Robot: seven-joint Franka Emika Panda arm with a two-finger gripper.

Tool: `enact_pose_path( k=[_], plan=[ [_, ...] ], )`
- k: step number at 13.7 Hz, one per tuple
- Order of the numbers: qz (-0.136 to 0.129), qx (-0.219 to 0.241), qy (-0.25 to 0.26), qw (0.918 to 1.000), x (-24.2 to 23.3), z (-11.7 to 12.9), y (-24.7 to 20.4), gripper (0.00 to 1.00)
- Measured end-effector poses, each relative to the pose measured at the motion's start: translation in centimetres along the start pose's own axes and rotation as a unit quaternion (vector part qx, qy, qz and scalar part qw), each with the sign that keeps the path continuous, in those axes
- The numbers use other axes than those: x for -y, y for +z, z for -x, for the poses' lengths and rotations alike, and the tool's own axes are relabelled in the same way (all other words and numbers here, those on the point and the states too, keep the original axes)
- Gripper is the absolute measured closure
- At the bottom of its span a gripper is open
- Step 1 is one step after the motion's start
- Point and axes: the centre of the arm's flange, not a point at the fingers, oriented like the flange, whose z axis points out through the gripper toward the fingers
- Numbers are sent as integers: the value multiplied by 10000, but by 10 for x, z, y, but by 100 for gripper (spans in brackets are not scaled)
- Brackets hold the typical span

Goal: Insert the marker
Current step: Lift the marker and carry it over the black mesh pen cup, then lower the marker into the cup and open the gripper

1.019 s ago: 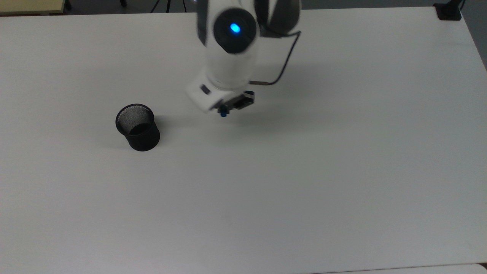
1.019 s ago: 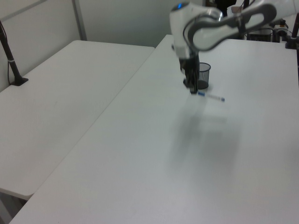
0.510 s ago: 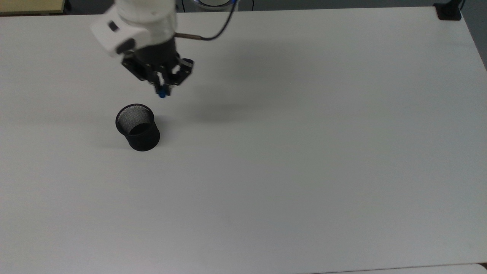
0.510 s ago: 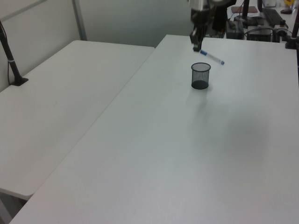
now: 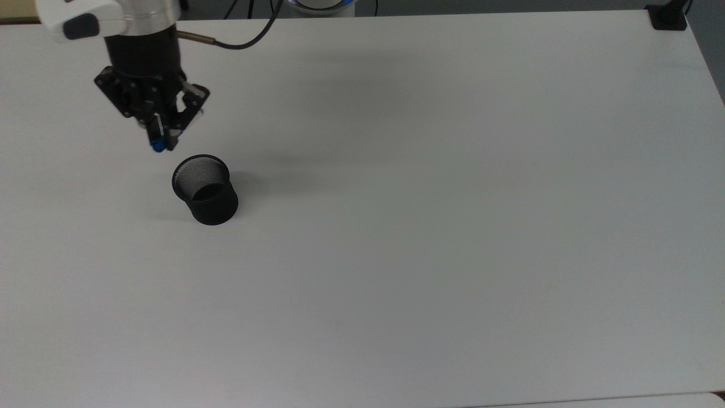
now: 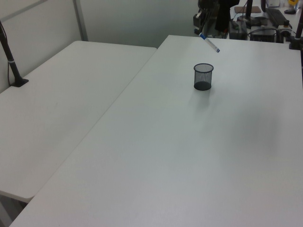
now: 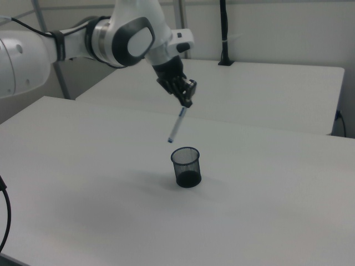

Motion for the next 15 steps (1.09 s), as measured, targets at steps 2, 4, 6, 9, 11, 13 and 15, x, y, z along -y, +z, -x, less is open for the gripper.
enact_pose_path(
  k=[2,4,6,9,11,13,15],
  plan=[
    [41,-293,110,9995,-16,-5,9,81],
    [59,-523,182,9984,-21,-9,19,81],
    [74,-624,258,9977,-23,-10,37,81],
    [78,-562,378,9977,-21,-7,68,81],
    [52,-630,477,9969,-18,-3,79,81],
    [32,-610,514,9968,-13,3,89,81],
    [8,-510,491,9975,-6,9,99,81]
  ],
)
